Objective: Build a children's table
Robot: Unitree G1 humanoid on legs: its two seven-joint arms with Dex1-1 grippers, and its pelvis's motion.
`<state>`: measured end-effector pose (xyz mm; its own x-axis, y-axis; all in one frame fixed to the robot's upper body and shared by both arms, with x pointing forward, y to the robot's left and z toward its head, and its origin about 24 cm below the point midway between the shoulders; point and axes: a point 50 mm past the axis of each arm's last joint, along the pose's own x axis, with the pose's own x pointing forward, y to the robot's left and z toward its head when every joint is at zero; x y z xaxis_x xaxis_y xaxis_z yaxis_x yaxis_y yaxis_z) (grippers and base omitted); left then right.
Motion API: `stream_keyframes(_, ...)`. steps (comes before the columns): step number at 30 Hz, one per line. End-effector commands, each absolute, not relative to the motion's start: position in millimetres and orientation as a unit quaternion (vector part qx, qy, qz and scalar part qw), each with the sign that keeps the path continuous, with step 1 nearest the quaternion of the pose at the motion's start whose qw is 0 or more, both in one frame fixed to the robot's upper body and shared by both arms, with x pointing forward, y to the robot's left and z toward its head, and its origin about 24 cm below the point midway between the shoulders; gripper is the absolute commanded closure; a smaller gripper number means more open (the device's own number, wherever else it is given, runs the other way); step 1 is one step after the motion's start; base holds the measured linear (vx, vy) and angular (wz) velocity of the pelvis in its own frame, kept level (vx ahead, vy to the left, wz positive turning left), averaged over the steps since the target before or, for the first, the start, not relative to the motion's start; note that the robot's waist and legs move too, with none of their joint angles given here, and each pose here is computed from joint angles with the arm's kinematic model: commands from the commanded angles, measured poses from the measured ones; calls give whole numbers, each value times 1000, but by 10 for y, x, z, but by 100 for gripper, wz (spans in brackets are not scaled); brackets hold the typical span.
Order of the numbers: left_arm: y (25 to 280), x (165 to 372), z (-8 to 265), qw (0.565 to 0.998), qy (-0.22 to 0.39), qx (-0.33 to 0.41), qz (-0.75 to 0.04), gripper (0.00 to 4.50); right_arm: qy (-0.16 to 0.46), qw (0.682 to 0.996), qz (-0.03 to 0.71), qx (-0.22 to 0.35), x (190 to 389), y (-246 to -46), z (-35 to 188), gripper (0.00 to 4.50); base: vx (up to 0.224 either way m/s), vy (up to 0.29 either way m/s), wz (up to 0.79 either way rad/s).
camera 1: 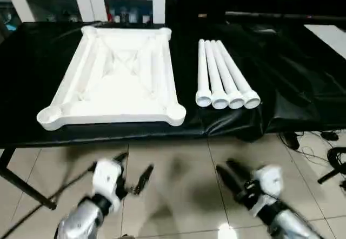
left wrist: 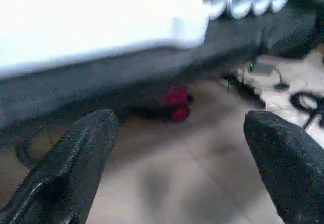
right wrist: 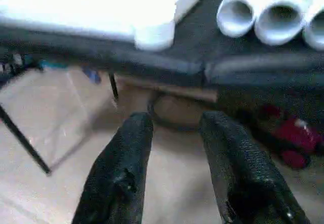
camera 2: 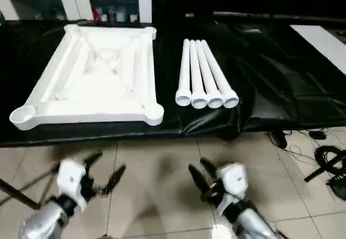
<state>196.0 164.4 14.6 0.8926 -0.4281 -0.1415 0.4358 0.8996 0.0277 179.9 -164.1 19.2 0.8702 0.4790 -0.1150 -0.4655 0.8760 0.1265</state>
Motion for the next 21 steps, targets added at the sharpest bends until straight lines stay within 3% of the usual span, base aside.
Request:
stream_keyframes(1,1673,2152,505,982,13,32,-187,0,14,976,208,67,1964,-1739,564,233,0,0,0)
stream_keyframes(2,1698,2289,620,987,-9,39,-156,0,-2,979,188,73,2075,-1765,660,222,0,0,0)
stream_keyframes(5,1716,2392,700,990,-23,43,-130,0,-11,982,172,77,2160,-1783,723,201,0,0,0)
stream_keyframes(9,1772,2888,894,995,-29,76,-50,0,5,992,126,31,2596,-1799,774,173,0,0,0)
stream_keyframes(12,1754,2907,931,993,-28,94,-61,0,3,991,126,33,2666,-1744,813,142,0,0,0)
stream_keyframes(16,1631,2874,988,991,-42,108,-60,0,14,994,99,54,2785,-1746,886,142,0,0,0)
stream_keyframes(19,1533,2919,1005,994,-34,80,-71,0,27,995,93,35,2843,-1714,877,142,0,0,0)
stream_keyframes(21,1531,2958,1007,988,-29,125,-80,0,34,994,106,16,2886,-1620,877,142,0,0,0)
